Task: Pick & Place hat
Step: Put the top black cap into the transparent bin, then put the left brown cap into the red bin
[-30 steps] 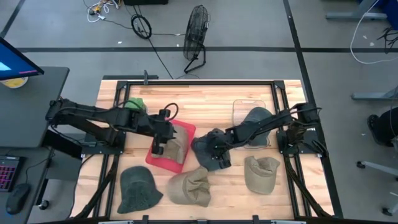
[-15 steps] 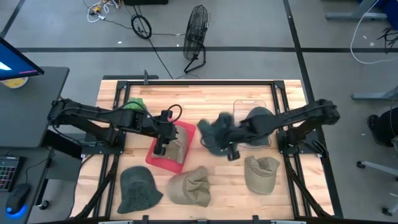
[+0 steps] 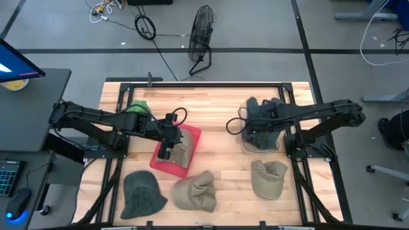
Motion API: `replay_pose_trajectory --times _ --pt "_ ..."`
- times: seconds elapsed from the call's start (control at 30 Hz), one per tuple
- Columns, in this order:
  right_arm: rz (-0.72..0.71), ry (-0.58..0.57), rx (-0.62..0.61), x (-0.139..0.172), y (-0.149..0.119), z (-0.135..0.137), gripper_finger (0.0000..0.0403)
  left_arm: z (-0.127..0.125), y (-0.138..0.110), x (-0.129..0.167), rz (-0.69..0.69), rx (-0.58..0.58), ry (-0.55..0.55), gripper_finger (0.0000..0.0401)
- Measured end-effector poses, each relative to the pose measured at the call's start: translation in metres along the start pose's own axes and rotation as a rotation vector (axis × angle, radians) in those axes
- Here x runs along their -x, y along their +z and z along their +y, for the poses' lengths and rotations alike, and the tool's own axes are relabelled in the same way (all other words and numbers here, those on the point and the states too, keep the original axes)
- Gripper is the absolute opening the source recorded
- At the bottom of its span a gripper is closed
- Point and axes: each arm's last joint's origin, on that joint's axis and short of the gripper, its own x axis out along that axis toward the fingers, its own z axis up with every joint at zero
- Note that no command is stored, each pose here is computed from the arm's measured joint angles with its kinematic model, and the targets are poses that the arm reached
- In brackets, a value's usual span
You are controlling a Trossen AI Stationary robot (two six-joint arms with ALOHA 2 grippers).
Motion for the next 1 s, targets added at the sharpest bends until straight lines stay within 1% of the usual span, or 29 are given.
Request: replay_pose_trajectory --times 0.07,0.13,0.23,0.33,0.37,0.43,0.57,0.7,0.83,0.9,1.0 --pt "0.044 0.010 0.022 -0.018 -0.006 0.006 0.0007 0.000 0.000 0.000 0.000 -0.001 0.000 0.0101" --pt "0.044 0.051 0.051 -0.033 -0.008 0.014 0.0007 0.000 0.000 0.000 0.000 -0.002 0.000 0.0101" --pt "-0.018 0.184 0.108 -0.049 -0.006 0.026 0.0007 0.000 0.000 0.000 0.000 -0.002 0.000 0.0101" --pt "-0.085 0.251 0.114 -0.061 -0.004 0.035 0.0007 0.000 0.000 0.000 -0.001 -0.002 0.000 0.0101" --pt "-0.098 0.262 0.121 -0.064 -0.004 0.036 0.0009 0.000 0.000 0.000 -0.001 -0.002 0.000 0.0101" --pt "-0.092 0.247 0.131 -0.069 -0.007 0.036 0.0017 0.000 0.000 0.000 -0.001 -0.002 0.001 0.0101" --pt "-0.038 0.198 0.059 -0.073 -0.011 0.033 0.0053 0.000 0.000 0.000 -0.001 -0.002 0.000 0.0101" --pt "-0.038 0.208 0.038 -0.063 -0.007 0.030 0.0101 0.000 0.001 0.000 -0.012 0.002 0.002 0.0101" --pt "-0.063 0.216 0.053 -0.035 0.003 0.025 0.0144 0.001 0.004 0.000 -0.037 0.048 0.005 0.0101" --pt "-0.112 0.229 0.055 -0.017 0.009 0.023 0.0160 0.000 0.005 0.000 -0.049 0.074 -0.003 0.0101" --pt "-0.207 0.255 0.067 0.006 0.019 0.024 0.0174 -0.004 0.010 0.001 -0.098 0.152 -0.075 0.0101"
